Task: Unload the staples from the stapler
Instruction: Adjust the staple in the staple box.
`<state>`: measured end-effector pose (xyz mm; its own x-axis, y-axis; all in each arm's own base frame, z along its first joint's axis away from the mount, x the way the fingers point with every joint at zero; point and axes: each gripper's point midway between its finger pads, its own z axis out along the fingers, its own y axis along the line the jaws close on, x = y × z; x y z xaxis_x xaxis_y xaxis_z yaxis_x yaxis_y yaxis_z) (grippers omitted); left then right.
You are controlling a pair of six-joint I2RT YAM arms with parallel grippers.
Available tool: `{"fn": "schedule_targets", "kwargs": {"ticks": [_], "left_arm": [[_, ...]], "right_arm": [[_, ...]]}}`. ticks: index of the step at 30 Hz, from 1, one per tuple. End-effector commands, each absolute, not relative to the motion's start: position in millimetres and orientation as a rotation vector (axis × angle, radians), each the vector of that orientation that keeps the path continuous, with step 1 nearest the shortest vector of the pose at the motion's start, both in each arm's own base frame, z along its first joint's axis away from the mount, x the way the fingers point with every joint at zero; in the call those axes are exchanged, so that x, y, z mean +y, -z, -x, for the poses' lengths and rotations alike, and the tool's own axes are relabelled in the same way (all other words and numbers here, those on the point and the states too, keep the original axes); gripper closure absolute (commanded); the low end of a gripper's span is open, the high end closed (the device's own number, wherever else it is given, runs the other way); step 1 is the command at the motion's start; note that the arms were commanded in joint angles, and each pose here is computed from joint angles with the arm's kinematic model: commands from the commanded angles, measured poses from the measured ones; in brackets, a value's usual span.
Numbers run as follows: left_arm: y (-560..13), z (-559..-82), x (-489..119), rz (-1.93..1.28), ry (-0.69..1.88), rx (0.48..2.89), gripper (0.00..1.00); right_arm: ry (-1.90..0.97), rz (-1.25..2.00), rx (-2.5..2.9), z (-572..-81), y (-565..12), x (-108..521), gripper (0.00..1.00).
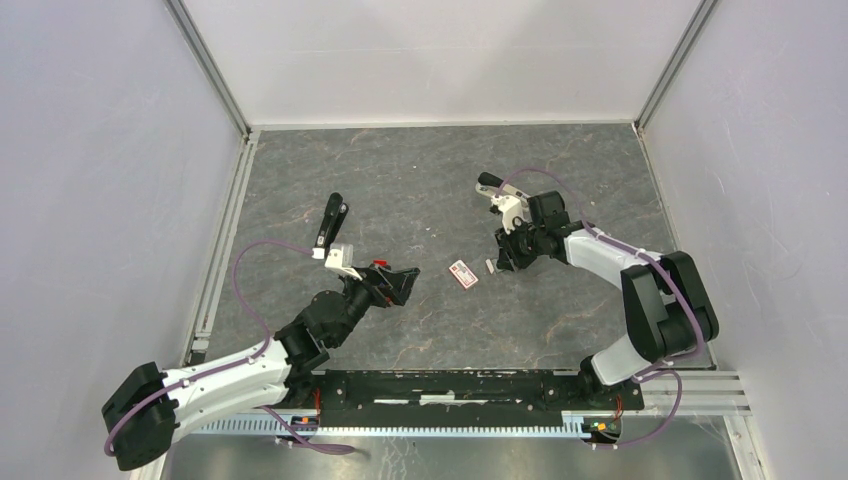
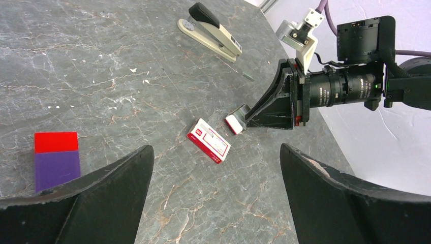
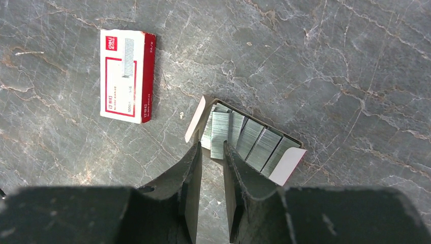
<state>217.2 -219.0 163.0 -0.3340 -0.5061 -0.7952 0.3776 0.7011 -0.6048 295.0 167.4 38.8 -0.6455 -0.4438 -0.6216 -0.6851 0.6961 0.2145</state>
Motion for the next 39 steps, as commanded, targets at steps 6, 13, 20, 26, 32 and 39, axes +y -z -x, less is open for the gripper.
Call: {"fn": "schedule_targets", "kwargs": {"ticks": [6,13,20,26,32,39], "left_arm": [[-172,-220,-218,0.155,0.922,1.655,0.00],[-172,-220,-217,0.156,0.921,1.655,0.00],[-171,-220,-217,0.156,0.923,1.655,0.00],[-171,-220,-217,0.157,0.923,1.657,0.00],[-171,-220,-217,0.157,0.924,1.656,0.00],[-170,-220,-217,0.157,0.922,1.658,0.00]], "right_arm": [[-0.599,0.866,2.375,-297,-35,167,0.72],[-0.597,0.870,2.392,-295,-31,166,0.72],[-0.594,0.870,2.394,-294,-31,165,0.72],[-0.633,0.879,2.377,-291,-35,170,0.72],[-0.661,0.882,2.378,-290,-35,174,0.72],[-0.692,0.876,2.379,-290,-36,178,0.72]]}}
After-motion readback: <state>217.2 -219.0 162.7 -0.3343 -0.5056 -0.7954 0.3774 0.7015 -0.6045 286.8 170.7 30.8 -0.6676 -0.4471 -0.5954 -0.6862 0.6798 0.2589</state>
